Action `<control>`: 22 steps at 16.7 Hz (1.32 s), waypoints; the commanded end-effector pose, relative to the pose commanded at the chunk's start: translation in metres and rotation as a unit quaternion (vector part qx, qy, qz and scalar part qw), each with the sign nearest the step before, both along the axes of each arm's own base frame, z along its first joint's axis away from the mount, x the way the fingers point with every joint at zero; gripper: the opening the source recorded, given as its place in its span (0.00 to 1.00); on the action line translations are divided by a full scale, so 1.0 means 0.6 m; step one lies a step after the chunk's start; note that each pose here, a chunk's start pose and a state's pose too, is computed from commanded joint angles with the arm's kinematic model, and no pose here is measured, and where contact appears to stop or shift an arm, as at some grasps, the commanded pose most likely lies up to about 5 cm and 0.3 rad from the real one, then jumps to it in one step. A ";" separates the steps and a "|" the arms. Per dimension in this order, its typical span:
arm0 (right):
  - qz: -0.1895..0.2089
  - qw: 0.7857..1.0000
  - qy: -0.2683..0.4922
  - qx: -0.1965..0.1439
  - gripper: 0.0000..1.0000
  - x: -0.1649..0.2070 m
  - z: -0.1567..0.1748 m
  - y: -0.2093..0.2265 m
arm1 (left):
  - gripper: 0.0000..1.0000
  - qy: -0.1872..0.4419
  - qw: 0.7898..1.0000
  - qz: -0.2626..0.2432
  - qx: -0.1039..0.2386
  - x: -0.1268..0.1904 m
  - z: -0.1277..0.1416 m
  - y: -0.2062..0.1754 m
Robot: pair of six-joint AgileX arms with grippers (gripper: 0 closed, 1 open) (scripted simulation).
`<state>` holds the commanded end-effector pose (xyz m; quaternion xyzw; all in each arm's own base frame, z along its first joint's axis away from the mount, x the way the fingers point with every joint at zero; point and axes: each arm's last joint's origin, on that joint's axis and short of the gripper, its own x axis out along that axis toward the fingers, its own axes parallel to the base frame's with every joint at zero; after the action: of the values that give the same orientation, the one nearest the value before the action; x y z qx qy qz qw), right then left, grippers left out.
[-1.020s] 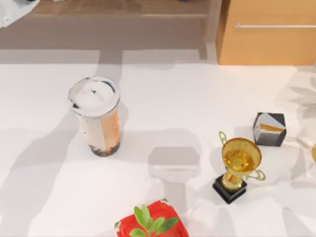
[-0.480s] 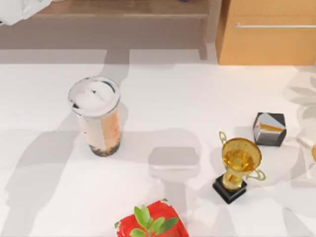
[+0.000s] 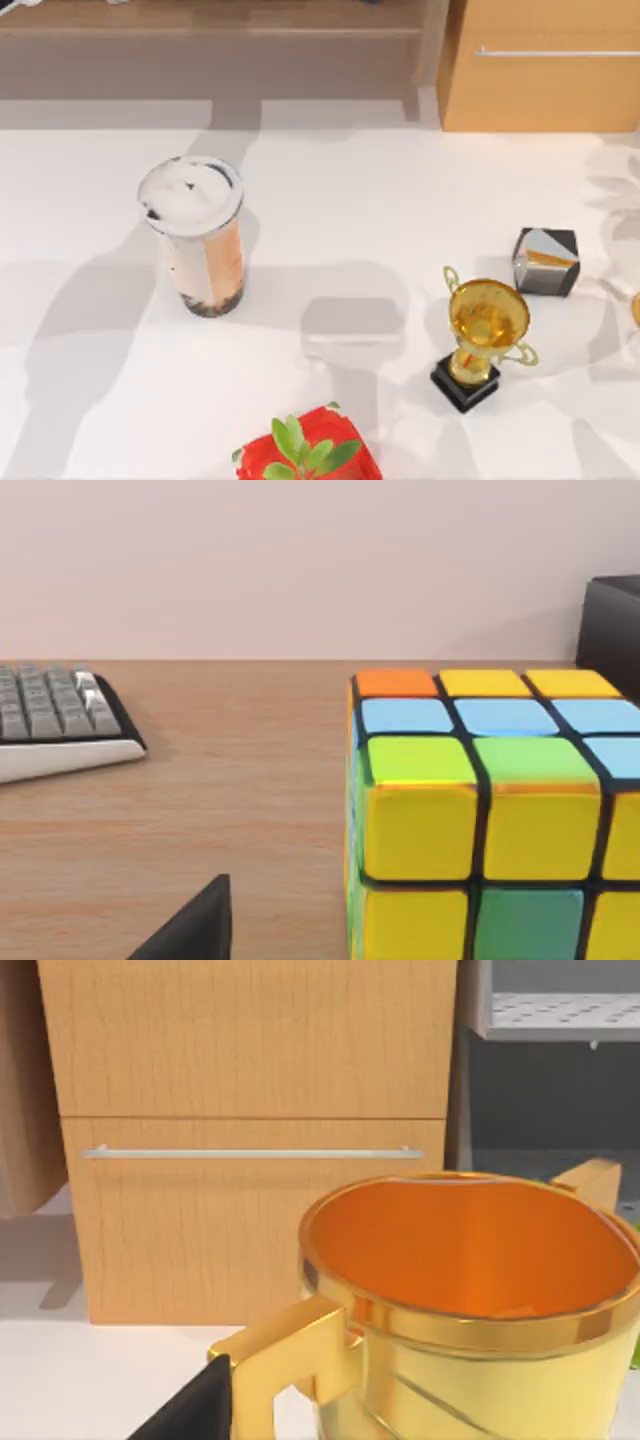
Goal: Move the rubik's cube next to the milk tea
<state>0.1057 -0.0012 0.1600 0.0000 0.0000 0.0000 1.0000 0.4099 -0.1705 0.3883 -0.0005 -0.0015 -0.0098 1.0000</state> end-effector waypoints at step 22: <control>0.000 1.000 0.000 0.000 1.00 0.000 0.000 0.000 | 0.02 0.001 1.000 0.000 0.001 0.059 -0.019 -0.009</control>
<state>0.1057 -0.0012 0.1600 0.0000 0.0000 0.0000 1.0000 0.4455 -0.1761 0.3767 0.0001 0.0000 -0.0100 1.0000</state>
